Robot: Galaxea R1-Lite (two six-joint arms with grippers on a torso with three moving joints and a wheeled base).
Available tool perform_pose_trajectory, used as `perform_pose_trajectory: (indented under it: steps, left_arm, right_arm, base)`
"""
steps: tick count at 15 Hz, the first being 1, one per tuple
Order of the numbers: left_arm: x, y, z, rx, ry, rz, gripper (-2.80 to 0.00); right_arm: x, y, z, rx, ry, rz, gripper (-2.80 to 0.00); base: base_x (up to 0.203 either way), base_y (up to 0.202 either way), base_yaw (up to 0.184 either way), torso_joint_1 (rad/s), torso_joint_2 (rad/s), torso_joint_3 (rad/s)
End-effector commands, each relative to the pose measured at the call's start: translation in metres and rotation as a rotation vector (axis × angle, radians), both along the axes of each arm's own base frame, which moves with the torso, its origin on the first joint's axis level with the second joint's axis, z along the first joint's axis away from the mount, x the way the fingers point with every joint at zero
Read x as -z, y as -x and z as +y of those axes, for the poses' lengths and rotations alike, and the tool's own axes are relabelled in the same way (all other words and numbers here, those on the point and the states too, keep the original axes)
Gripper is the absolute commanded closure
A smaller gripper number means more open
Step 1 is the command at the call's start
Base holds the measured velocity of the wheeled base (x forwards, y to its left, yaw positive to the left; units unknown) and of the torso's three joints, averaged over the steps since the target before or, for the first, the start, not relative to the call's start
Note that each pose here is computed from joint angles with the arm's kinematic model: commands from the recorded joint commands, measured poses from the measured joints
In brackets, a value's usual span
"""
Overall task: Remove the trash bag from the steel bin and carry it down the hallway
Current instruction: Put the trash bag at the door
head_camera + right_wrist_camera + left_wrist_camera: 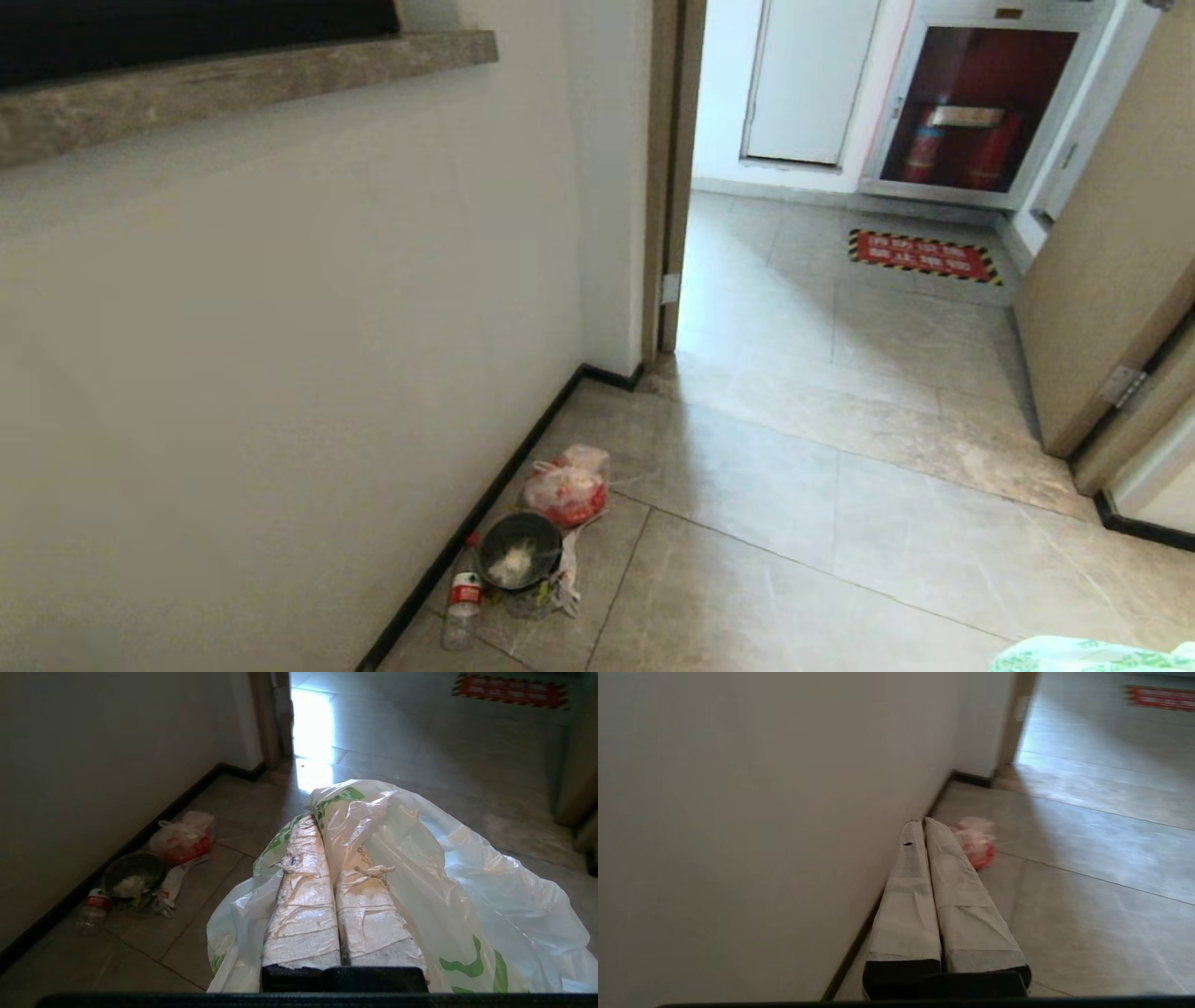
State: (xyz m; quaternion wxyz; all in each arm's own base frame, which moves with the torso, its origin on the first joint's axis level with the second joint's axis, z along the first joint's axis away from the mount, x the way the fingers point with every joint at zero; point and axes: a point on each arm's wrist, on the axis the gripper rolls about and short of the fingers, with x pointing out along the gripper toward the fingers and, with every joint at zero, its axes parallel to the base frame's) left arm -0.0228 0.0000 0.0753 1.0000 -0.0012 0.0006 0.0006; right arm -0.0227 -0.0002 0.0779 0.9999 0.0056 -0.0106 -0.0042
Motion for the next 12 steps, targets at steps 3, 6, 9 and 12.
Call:
perform_pose_trajectory:
  steps: [3,6,9,12]
  left_arm:
    - [0.0000,0.0000,0.0000,0.000,0.001,0.000,0.00]
    - [0.0000,0.0000,0.0000,0.000,0.001,0.000,0.00]
    - [0.0000,0.0000,0.0000,0.000,0.001,0.000,0.00]
    - [0.0000,0.0000,0.0000,0.000,0.001,0.000,0.00]
  right_arm:
    - [0.0023,-0.0006,0.0000,0.001,0.000,0.007,0.00]
    - [0.0021,-0.0006,0.0000,0.001,0.000,0.006,0.00]
    - [0.0021,-0.0006,0.0000,0.001,0.000,0.006,0.00]
    - [0.0023,-0.0006,0.0000,0.001,0.000,0.007,0.00]
  base:
    - [0.000,-0.011,0.172,0.001,0.00,0.004]
    - [0.002,-0.009,0.174,0.002,0.00,0.002]
    - [-0.001,-0.009,0.171,0.003,0.01,0.003]
    - [0.001,-0.010,0.168,0.002,0.01,0.003]
